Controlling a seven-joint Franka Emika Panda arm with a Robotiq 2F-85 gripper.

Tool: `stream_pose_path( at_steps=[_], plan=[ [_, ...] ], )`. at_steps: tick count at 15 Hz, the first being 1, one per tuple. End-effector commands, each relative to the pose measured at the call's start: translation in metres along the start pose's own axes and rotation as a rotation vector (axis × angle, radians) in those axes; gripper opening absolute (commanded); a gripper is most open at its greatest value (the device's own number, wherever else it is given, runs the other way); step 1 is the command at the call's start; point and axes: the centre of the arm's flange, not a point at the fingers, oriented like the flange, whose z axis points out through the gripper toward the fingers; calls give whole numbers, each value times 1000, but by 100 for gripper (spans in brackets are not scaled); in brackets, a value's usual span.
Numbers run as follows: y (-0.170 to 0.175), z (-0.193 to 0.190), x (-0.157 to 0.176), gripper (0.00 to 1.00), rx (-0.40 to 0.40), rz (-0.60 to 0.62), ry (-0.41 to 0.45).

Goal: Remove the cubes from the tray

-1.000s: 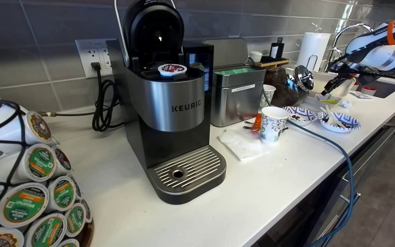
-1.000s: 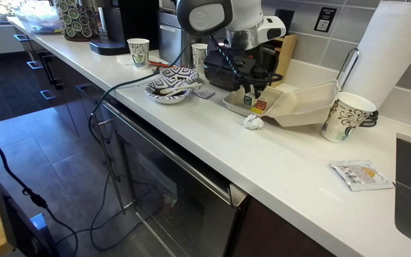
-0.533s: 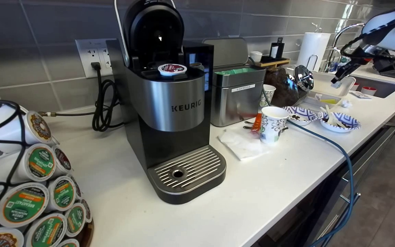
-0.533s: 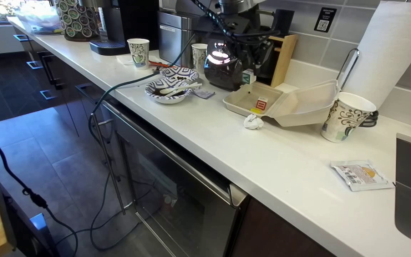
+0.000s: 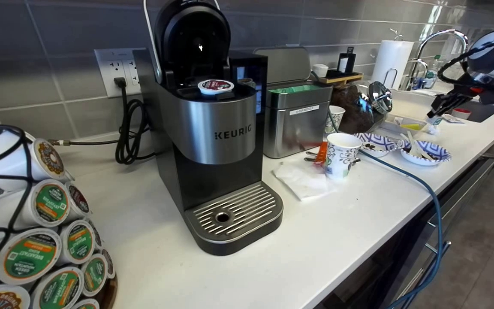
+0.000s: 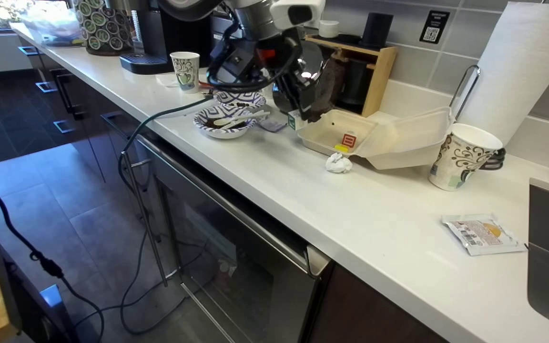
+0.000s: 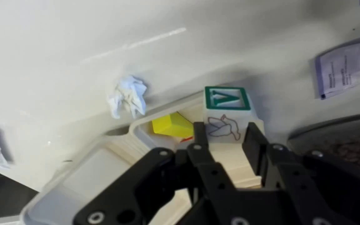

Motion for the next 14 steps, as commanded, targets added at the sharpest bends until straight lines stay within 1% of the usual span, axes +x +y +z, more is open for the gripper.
stream_pose_path(
  at_steps=[1,3,4,6,7,8,10,13,14],
  plan=[
    [4,9,-63,9,-80,183,39],
    [13,18,-85,9,-115,286,41],
    [19,17,-93,9,-120,340,51],
    [28,18,-101,9,-136,417,71],
    [31,17,-102,59,-142,444,88],
    [33,13,-101,60,-141,462,107],
    [33,2,-92,73,-136,475,158],
    [23,-25,-70,97,-113,454,247],
    [15,-38,-59,100,-96,433,281]
  ],
)
